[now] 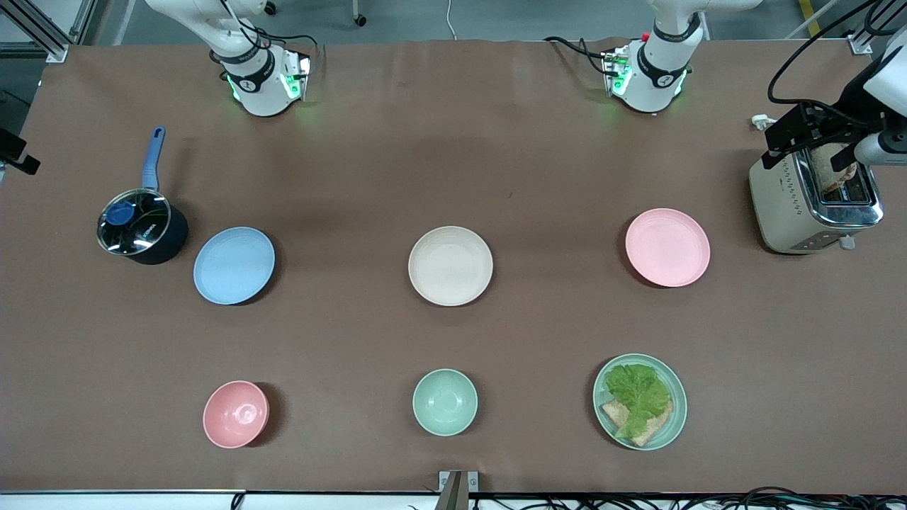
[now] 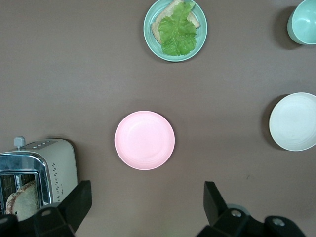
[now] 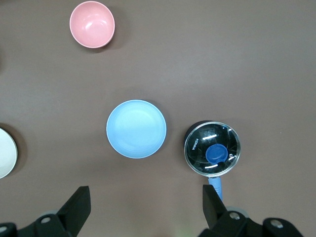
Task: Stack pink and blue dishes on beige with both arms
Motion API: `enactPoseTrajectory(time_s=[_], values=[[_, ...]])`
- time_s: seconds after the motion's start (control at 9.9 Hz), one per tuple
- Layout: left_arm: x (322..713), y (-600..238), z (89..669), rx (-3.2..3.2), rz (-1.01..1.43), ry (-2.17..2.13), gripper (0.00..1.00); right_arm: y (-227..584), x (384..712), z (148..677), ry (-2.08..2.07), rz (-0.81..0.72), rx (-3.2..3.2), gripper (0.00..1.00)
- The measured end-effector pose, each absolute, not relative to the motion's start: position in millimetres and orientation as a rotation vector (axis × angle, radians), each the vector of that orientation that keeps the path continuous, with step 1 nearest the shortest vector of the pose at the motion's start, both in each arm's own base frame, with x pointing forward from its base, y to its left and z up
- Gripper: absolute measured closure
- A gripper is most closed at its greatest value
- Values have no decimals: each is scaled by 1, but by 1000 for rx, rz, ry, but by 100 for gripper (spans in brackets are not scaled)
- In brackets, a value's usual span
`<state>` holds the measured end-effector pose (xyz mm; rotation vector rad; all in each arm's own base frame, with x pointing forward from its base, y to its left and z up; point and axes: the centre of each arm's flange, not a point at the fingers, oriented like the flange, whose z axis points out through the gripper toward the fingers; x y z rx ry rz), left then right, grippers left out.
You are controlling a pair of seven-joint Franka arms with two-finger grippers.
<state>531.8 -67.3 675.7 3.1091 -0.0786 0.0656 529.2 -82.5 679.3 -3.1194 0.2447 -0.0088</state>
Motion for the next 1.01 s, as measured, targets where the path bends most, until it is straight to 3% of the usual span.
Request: enactPoseTrajectory(time_s=[0.71, 1.01], values=[[533, -59, 665, 3112, 27, -55, 0, -82, 530, 678, 151, -10, -3123, 0], [539, -30, 616, 3114, -87, 13, 2, -84, 555, 625, -29, 95, -3066, 0]])
